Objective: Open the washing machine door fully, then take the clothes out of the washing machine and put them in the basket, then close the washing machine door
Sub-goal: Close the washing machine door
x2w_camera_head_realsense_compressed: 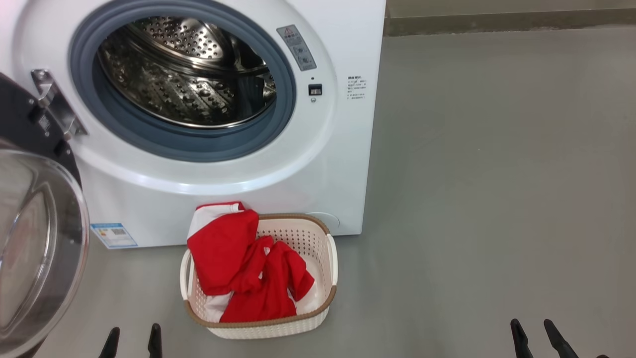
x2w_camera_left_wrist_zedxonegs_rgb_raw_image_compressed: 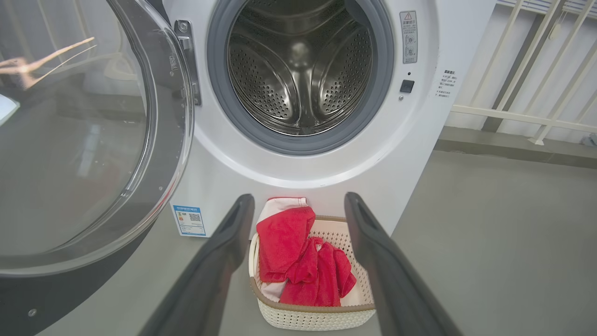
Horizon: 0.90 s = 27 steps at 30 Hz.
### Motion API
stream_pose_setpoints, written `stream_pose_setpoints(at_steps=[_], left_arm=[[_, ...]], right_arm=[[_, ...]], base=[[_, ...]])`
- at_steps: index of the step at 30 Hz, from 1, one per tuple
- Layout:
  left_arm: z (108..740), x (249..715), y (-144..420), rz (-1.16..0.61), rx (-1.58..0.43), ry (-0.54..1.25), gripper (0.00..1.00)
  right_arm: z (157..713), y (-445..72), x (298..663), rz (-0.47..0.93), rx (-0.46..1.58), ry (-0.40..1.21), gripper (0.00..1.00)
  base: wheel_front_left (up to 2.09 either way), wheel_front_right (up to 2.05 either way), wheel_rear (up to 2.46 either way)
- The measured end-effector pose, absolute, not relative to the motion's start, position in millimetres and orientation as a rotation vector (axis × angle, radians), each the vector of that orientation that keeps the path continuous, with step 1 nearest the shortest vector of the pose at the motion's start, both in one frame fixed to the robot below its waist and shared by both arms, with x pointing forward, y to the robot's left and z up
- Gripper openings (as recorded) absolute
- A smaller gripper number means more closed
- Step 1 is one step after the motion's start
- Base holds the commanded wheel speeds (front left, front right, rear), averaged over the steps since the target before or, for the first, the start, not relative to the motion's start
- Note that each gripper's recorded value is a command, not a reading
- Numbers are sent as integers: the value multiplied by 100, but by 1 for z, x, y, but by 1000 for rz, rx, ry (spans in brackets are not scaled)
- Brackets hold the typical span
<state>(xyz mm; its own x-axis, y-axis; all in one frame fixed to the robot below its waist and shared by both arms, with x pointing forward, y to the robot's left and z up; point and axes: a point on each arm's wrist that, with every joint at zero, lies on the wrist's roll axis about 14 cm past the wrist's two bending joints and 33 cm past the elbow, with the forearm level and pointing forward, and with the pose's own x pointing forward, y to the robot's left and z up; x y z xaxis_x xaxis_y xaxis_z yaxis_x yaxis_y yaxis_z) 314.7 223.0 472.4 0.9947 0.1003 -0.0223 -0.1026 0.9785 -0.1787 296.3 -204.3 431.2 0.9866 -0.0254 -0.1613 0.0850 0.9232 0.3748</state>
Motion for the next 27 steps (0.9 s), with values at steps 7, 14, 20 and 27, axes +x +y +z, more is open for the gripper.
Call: stream_pose_setpoints(at_steps=[7,14,20,27], left_arm=[[472,314,223,103,-181,14,100],[470,312,223,105,-182,19,100],[470,311,225,110,-179,20,100],[466,303,232,140,-182,29,100]], right_arm=[[431,-202,297,-49,391,158,100],[431,-201,298,-46,391,158,100],[431,-199,299,-39,391,157,100],[432,-190,304,-9,392,159,100]], base=[[-65,65,0],[-1,1,0],[0,0,0],[0,0,0]])
